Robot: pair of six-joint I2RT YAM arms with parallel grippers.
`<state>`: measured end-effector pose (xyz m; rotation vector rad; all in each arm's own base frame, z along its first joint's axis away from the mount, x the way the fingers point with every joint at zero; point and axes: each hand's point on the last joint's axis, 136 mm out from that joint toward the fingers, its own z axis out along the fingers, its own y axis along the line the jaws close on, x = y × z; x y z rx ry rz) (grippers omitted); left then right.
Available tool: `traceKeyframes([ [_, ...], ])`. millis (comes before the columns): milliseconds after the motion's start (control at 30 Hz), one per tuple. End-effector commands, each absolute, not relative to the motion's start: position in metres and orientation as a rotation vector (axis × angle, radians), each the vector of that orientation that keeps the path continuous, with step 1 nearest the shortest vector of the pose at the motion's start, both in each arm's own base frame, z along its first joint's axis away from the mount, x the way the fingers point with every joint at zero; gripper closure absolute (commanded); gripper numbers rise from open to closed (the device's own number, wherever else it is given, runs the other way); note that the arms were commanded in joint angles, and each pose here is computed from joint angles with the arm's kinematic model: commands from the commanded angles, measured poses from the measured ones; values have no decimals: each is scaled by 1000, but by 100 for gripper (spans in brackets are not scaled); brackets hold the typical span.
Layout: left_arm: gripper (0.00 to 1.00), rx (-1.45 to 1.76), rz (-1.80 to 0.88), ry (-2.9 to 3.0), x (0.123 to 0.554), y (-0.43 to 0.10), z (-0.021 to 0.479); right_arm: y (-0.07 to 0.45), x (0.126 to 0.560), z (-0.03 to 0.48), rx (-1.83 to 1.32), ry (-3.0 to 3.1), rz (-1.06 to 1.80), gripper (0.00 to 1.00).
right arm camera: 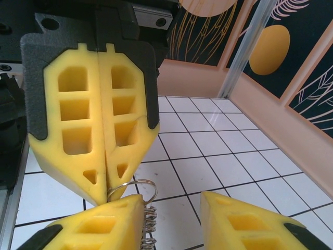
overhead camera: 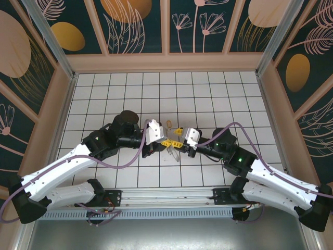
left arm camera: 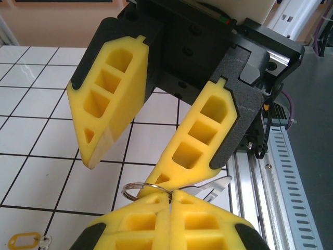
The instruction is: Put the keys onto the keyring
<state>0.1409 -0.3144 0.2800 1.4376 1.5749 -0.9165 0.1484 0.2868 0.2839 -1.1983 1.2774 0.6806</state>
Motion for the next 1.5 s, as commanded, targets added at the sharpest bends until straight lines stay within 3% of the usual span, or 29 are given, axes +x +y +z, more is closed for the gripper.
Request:
traceKeyframes([
  [0,100,1429,-913,1509,143,-320,298,295,129,306,-1240,1152,763,65],
  [400,100,1442,-930,1502,139,-319,300,297,98,310,-1321,1047,852,59],
  [800,100,1408,-921,1522,145,-322,298,299,90,311,-1294,1027,902,61],
  [1167,74,1351,-934,1508,153,-328,298,290,93,329,-1131,958,940,63],
  [1367,73,1344,-929,1509,156,-331,296,287,93,333,-1103,947,940,64],
  [1467,77,1338,-917,1516,159,-331,295,286,93,333,-1103,944,943,65],
])
